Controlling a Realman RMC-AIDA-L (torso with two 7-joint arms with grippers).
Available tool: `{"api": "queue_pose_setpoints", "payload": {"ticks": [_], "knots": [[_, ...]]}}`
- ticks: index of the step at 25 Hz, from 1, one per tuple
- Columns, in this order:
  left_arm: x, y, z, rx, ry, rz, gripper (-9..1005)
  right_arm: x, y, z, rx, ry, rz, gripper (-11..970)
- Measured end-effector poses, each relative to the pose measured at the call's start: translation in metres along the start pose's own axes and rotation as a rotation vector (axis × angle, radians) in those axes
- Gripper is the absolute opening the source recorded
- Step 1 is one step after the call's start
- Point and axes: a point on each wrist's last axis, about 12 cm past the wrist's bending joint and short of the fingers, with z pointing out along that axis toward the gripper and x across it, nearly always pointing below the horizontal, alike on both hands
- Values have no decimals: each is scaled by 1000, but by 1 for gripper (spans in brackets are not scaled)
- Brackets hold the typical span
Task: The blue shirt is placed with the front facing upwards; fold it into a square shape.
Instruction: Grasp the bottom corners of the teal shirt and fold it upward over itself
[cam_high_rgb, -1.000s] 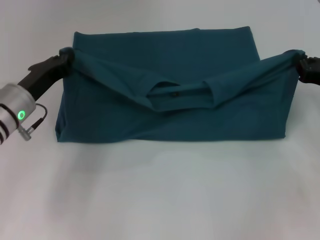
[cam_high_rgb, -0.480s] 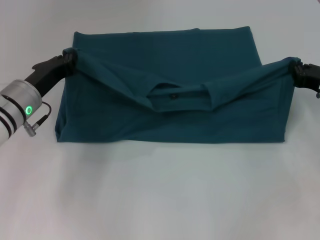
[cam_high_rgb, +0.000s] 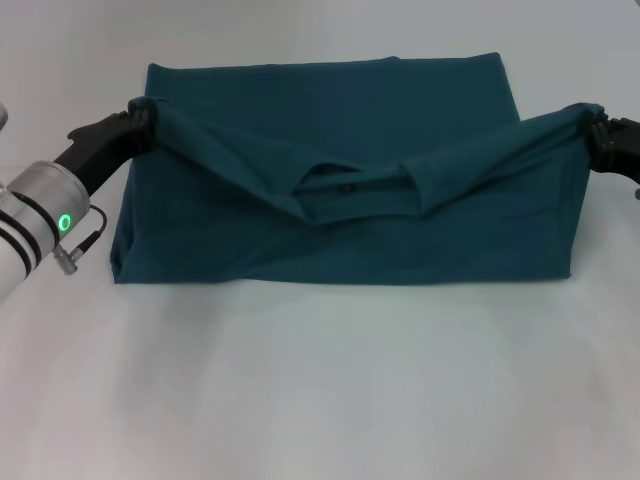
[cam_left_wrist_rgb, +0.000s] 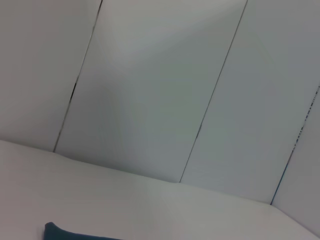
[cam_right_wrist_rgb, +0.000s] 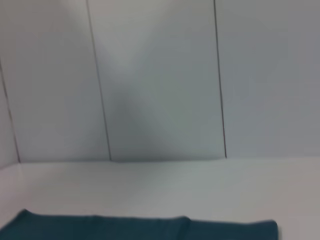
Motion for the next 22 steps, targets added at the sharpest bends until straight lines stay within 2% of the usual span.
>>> {"api": "queue_pose_setpoints", "payload": {"ticks": [6, 8, 15, 22], "knots": [[2, 0, -2, 4, -2, -2, 37, 7, 3, -19, -44, -71, -5, 31], [2, 0, -3, 7, -4, -4, 37, 17, 7, -30, -66, -90, -2, 30], [5, 2, -7, 19, -9, -10, 37, 39, 16, -46, -75, -95, -13, 30], [7, 3, -10, 18, -9, -14, 37, 52, 23, -57, -65, -119, -14, 31]]}}
